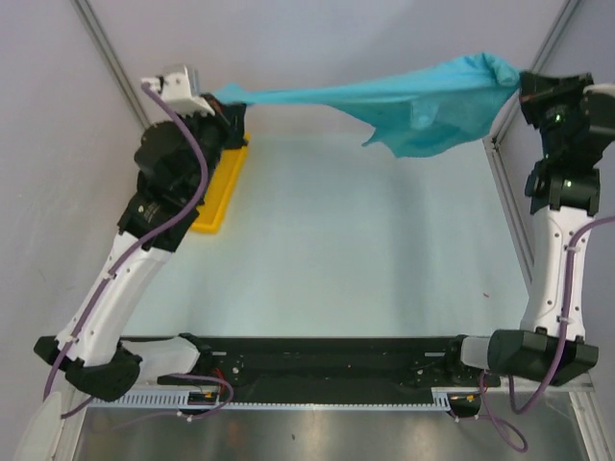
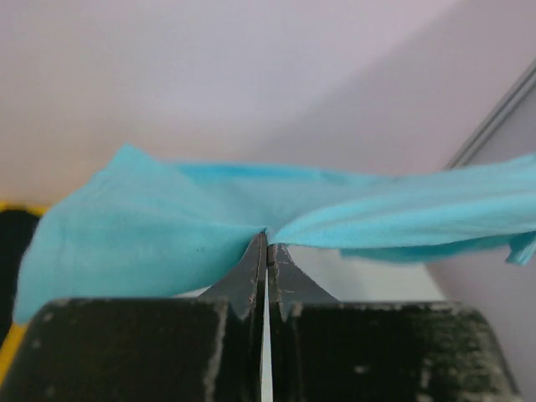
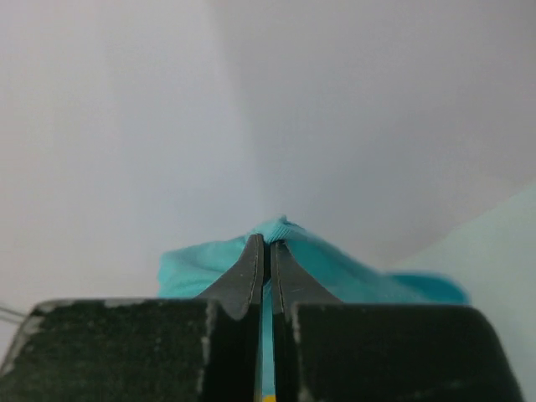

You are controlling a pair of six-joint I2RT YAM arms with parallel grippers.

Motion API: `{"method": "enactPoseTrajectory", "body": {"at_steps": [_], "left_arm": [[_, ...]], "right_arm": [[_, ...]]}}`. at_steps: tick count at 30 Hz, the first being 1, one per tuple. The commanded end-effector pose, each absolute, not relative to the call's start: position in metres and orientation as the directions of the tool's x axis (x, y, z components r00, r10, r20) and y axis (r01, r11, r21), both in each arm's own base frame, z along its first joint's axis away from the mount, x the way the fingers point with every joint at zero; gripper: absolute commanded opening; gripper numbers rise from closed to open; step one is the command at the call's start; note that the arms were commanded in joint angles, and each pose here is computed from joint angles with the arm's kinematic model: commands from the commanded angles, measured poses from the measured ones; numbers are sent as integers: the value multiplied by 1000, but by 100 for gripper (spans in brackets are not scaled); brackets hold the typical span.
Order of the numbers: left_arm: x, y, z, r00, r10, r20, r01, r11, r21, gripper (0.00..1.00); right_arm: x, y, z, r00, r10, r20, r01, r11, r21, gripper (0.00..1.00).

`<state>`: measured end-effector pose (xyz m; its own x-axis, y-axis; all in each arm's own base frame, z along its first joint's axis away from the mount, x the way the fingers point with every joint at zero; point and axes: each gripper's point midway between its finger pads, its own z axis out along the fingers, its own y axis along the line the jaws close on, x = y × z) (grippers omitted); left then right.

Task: Roll the t-shirts
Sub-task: Flatten out the T-shirt at the center of the board.

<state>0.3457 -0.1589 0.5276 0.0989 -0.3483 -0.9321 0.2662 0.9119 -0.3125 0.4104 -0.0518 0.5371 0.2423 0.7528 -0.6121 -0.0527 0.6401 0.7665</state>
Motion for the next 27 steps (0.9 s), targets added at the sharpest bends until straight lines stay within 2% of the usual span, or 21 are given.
{"method": "enactPoseTrajectory", "body": {"at_steps": [1, 2, 3, 4, 5, 6, 8, 9, 11, 13, 15, 17, 19, 21, 27], "left_arm": [[341, -164, 403, -155, -259, -953, 227, 930, -289, 0], [338, -166, 342, -260, -226, -939, 204, 937, -282, 0], [328, -164, 326, -280, -244, -928, 204, 930, -306, 0], [323, -170, 305, -327, -298, -897, 193, 908, -372, 0], [318, -172, 280, -371, -313, -874, 182, 899, -399, 0], [308, -174, 232, -458, -326, -827, 148, 890, -432, 0], [296, -179, 187, -527, -353, -773, 124, 868, -481, 28], [293, -180, 177, -546, -371, -751, 106, 859, -501, 37], [286, -173, 161, -559, -390, -732, 66, 859, -508, 54], [281, -161, 154, -554, -432, -712, -6, 857, -515, 67], [281, -144, 145, -535, -468, -703, -103, 862, -496, 69], [281, -128, 130, -553, -474, -685, -178, 870, -459, 69], [284, -112, 120, -550, -507, -663, -252, 858, -448, 67], [291, -103, 112, -550, -525, -650, -293, 850, -438, 65], [315, -86, 96, -536, -555, -636, -394, 831, -394, 62]], "right_arm": [[392, -54, 430, 53, 816, -575, 92, 569, 817, 0], [388, -54, 377, -20, 828, -561, 195, 553, 810, 0], [381, -50, 337, -95, 821, -563, 265, 566, 781, 3], [374, -45, 312, -144, 823, -550, 300, 566, 768, 11], [370, -38, 286, -203, 821, -534, 327, 571, 753, 34], [358, -32, 236, -285, 815, -505, 400, 580, 710, 44], [345, -30, 196, -348, 811, -470, 462, 584, 667, 62], [334, -29, 173, -381, 813, -439, 504, 581, 639, 66], [320, -32, 157, -412, 792, -451, 533, 610, 586, 75], [299, -31, 139, -433, 785, -443, 571, 619, 539, 75], [286, -23, 137, -430, 776, -462, 552, 631, 545, 74], [269, 1, 113, -489, 756, -435, 548, 654, 522, 73], [260, 26, 106, -537, 704, -465, 508, 710, 488, 73], [251, 40, 91, -548, 704, -451, 520, 709, 476, 72], [255, 40, 68, -536, 692, -483, 562, 720, 408, 71]]}}
